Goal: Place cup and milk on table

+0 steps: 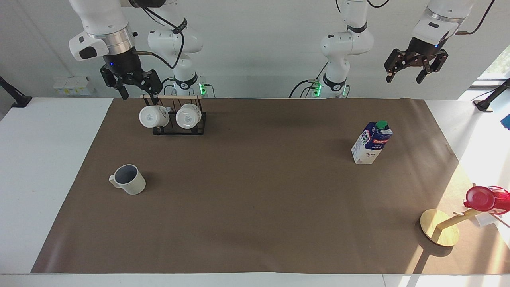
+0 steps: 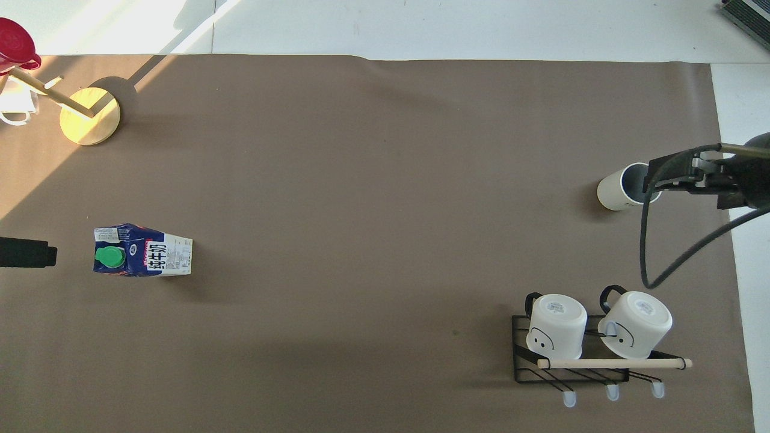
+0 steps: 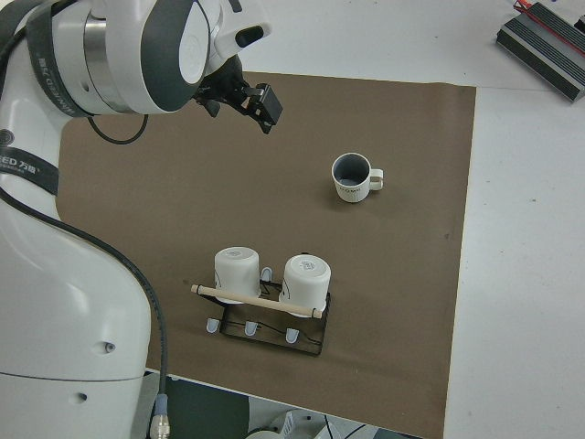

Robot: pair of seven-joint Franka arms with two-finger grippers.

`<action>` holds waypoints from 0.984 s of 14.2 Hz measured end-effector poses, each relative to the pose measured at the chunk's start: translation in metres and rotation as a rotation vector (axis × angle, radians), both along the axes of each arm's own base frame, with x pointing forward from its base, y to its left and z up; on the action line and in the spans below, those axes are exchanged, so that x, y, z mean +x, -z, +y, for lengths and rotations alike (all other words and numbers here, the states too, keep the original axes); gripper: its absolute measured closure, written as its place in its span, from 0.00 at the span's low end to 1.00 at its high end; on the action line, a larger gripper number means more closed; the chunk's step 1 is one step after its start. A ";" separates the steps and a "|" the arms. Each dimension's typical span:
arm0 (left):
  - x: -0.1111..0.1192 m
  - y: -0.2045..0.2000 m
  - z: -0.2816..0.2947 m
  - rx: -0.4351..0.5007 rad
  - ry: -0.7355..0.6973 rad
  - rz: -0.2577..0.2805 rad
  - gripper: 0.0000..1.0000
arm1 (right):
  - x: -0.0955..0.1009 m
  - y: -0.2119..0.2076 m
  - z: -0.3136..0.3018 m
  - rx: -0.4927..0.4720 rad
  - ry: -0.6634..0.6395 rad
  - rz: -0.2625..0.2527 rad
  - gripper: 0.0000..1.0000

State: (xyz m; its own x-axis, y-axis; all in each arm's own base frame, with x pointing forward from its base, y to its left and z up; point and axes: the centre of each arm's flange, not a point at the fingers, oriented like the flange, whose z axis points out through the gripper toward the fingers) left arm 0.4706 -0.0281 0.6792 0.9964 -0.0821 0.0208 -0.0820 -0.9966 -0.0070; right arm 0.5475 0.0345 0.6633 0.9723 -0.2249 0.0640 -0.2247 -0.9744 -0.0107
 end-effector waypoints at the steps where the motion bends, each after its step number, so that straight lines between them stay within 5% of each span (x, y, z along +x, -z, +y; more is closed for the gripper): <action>1: 0.000 0.000 0.000 0.000 0.000 0.000 0.00 | 0.000 0.000 -0.001 0.000 0.002 -0.001 0.00; 9: 0.000 0.000 -0.002 0.001 0.004 0.001 0.00 | 0.007 0.008 -0.020 -0.001 0.028 0.009 0.00; 14: 0.000 0.000 -0.003 0.001 0.005 0.001 0.00 | 0.045 0.043 -0.041 -0.005 -0.001 -0.038 0.00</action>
State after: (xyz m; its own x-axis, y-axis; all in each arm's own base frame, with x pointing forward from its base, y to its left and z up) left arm 0.4704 -0.0308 0.6791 0.9960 -0.0869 0.0199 -0.0868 -0.9962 -0.0079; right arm 0.5929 -0.0067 0.6200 0.9695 -0.2231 0.1016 -0.2228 -0.9748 -0.0146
